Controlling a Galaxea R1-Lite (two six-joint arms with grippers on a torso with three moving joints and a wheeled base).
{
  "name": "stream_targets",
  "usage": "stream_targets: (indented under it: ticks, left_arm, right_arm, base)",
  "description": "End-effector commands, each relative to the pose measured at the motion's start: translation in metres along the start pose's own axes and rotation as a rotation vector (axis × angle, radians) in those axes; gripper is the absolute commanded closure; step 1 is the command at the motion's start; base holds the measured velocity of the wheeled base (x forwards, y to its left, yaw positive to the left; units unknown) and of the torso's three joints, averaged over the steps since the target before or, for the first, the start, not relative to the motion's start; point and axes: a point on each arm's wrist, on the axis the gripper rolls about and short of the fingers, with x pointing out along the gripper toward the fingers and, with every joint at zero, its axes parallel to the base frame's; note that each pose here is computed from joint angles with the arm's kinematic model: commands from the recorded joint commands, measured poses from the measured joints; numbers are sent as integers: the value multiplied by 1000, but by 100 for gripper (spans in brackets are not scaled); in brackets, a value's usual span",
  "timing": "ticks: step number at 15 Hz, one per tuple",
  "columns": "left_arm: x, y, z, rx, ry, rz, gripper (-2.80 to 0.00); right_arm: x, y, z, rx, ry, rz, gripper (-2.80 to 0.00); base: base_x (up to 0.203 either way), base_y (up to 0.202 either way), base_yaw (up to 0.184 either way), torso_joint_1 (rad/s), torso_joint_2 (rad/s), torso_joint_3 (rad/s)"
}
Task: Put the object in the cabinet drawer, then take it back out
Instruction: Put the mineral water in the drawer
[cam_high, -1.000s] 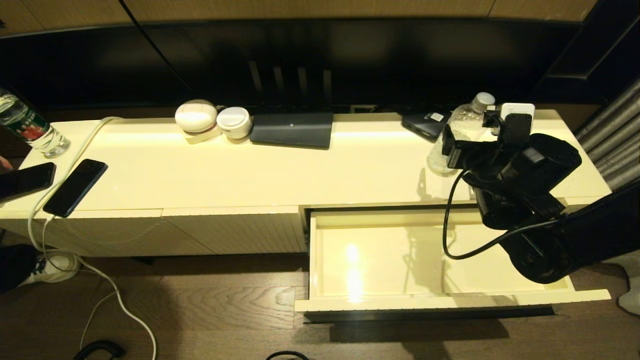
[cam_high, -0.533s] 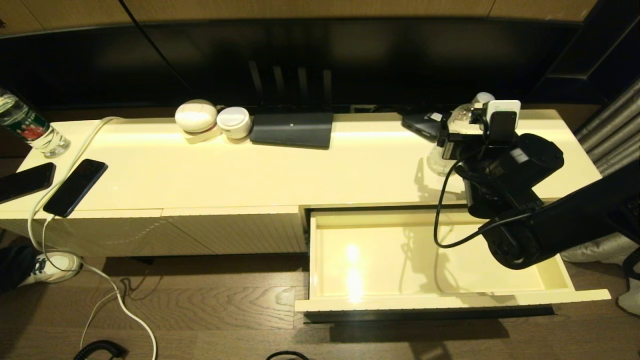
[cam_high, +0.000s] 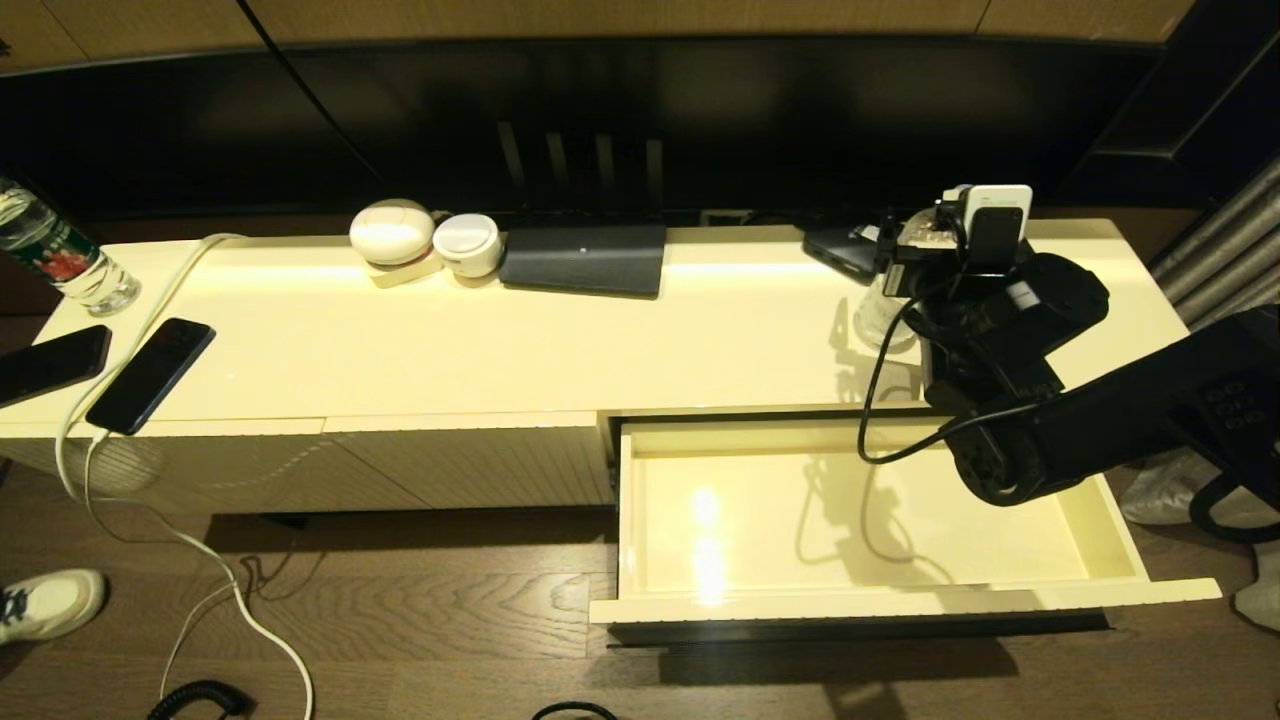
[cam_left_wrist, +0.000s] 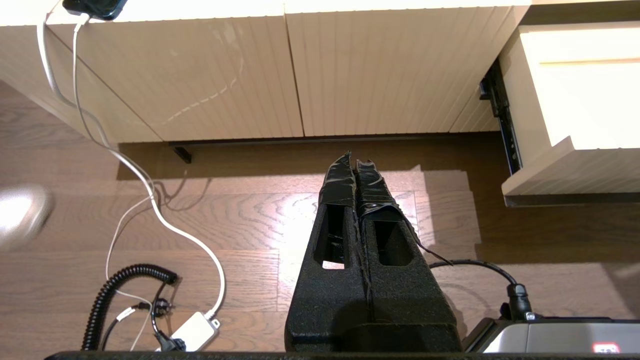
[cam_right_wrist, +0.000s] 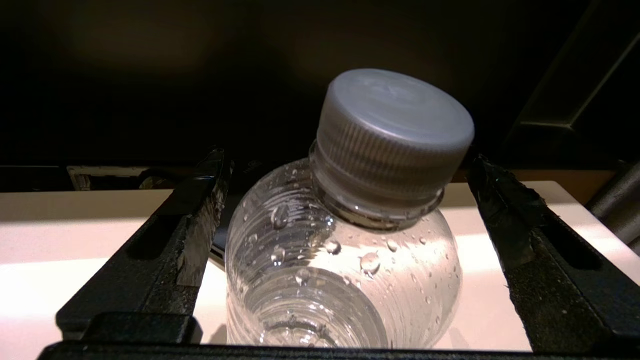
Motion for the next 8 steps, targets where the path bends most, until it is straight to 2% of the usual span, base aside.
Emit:
stream_targets:
  ticks: [1, 8]
  left_arm:
    - [0, 0, 0, 0, 1, 0, 0]
    - [0, 0, 0, 0, 1, 1, 0]
  right_arm:
    - [5, 1, 0, 1, -23, -2, -280]
    - [13, 5, 2, 3, -60, -11, -280]
  base:
    - [0, 0, 0, 0, 0, 0]
    - [0, 0, 0, 0, 0, 0]
